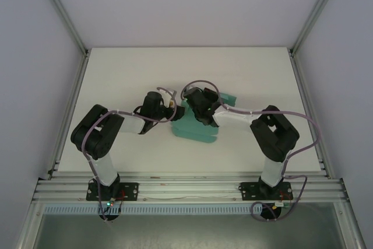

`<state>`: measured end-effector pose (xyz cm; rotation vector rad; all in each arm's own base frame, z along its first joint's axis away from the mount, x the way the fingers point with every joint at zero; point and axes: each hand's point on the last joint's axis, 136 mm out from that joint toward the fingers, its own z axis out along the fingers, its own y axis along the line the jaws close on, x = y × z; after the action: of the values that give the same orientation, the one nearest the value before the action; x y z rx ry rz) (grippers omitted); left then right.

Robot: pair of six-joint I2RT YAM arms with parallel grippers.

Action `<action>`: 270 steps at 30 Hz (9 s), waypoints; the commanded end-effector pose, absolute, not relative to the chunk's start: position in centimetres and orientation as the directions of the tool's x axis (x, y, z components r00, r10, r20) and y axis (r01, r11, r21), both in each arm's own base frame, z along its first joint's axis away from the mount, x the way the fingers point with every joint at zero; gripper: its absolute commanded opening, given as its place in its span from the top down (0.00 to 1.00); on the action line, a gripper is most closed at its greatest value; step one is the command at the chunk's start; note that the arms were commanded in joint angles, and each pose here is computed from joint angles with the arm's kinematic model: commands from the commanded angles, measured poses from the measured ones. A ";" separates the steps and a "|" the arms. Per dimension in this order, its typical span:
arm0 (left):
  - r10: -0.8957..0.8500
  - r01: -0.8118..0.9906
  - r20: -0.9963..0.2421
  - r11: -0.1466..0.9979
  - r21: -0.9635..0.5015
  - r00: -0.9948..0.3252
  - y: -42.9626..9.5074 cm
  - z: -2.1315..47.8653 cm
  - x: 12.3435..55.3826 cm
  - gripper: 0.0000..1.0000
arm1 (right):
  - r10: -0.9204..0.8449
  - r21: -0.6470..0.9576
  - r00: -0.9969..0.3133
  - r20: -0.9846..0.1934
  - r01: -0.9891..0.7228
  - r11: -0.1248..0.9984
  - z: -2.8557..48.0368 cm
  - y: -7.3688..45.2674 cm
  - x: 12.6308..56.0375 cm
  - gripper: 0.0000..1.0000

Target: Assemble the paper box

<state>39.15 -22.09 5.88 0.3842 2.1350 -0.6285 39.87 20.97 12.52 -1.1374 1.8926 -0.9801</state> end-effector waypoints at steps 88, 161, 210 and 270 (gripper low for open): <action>0.079 0.391 -0.945 0.919 -0.054 -0.318 -24.3 7.8 40.7 0.86 | -0.341 -0.104 -0.387 -0.857 -0.518 0.849 23.2 23.4 33.6 0.12; -0.018 0.414 -0.702 0.796 -0.441 -0.712 -24.6 12.0 34.8 1.00 | -0.206 0.205 -0.557 -0.804 -0.585 0.785 19.7 20.5 26.9 0.40; -0.011 0.232 -0.713 0.942 -0.243 -0.701 -21.2 7.7 37.1 0.52 | -0.325 0.150 -0.525 -0.787 -0.673 0.725 13.7 22.4 27.3 1.00; -0.008 0.165 -0.735 0.973 -0.162 -0.678 -21.3 6.8 36.4 1.00 | -0.154 0.123 -0.542 -0.826 -0.439 0.890 15.5 21.9 36.2 0.00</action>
<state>37.45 -20.95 6.54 0.1097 2.2888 -0.2534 34.27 20.07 12.68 -0.4830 2.2539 0.2888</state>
